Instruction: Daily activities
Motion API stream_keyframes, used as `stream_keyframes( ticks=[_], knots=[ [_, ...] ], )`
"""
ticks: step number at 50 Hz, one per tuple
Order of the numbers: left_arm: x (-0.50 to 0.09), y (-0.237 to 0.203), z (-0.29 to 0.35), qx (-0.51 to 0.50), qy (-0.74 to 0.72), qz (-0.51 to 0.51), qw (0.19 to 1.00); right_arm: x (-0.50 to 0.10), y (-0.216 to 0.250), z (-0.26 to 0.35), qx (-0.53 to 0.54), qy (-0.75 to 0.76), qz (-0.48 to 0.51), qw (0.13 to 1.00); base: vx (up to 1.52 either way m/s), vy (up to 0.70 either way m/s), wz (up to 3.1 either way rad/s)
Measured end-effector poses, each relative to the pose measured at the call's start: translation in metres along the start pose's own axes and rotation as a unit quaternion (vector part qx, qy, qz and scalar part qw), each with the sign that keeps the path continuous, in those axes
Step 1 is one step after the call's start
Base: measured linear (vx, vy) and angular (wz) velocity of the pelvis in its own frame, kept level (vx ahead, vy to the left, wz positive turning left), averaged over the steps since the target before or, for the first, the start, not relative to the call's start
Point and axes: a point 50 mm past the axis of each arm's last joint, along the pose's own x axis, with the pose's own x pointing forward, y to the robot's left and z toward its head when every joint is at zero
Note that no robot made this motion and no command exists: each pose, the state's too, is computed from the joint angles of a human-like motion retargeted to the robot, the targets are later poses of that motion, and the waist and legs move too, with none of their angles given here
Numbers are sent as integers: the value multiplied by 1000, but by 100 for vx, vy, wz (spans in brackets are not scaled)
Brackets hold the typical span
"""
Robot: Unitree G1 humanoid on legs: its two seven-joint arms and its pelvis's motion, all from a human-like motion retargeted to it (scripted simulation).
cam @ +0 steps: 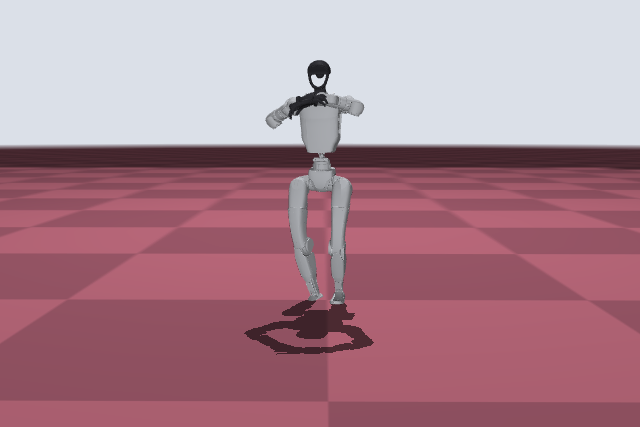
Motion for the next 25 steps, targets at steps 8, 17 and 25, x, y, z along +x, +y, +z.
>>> stream_keyframes(
  ticks=[8,17,25],
  knots=[
    [-5,-7,-2,-14,10,11,1000,-6,3,0,27,-14,-20,999,0,0,0],
    [-9,-11,-2,-39,14,14,999,-14,25,-9,106,-18,16,994,0,0,0],
    [-28,-5,-6,-109,27,156,981,-45,53,-7,202,-50,2,978,1,0,1]
  ],
)
